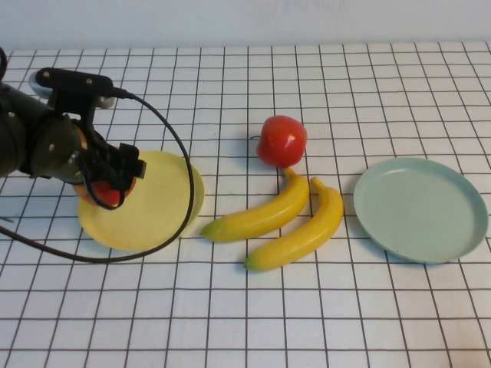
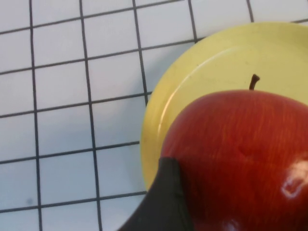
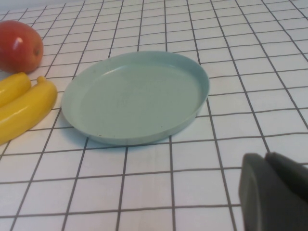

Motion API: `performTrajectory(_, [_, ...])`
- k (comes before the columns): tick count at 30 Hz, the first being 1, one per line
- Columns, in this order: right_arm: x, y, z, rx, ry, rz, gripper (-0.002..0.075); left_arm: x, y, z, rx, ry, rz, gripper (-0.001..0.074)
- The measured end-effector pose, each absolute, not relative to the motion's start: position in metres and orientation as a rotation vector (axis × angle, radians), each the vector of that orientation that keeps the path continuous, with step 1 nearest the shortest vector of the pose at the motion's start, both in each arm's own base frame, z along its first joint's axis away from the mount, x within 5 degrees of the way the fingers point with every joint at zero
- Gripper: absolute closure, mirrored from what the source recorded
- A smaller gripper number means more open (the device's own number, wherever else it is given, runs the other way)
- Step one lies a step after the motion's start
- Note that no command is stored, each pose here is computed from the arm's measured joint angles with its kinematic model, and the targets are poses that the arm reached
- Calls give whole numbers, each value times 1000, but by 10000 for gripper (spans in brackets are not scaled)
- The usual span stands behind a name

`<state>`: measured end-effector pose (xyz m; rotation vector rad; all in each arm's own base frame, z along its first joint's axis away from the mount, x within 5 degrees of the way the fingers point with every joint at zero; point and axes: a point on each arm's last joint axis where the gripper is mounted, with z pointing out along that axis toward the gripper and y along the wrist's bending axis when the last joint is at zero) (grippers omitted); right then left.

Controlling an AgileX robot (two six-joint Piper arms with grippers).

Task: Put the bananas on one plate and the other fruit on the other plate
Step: Put one type of fruit in the left plate

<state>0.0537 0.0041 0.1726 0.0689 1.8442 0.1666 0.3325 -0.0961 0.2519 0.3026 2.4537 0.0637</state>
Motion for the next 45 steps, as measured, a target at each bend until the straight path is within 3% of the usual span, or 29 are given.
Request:
performTrajectory(4, [54, 4, 173, 69, 1844, 167, 741, 331, -97, 251, 316, 2464, 45, 136])
performTrajectory(8, [54, 4, 173, 69, 1844, 167, 741, 331, -99, 251, 393, 2463, 41, 70])
performTrajectory(15, [54, 4, 173, 69, 1844, 167, 741, 330, -103, 251, 433, 2461, -6, 67])
performTrajectory(25, [54, 4, 173, 69, 1844, 167, 741, 333, -112, 308, 447, 2362, -83, 67])
performTrajectory(33, [54, 4, 173, 69, 1844, 167, 741, 344, -181, 335, 668, 2139, -167, 67])
performTrajectory(38, [54, 4, 173, 69, 1844, 167, 741, 380, -233, 301, 768, 2155, -190, 67])
performTrajectory(45, [54, 4, 173, 69, 1844, 167, 741, 430, -271, 253, 781, 2250, -218, 67])
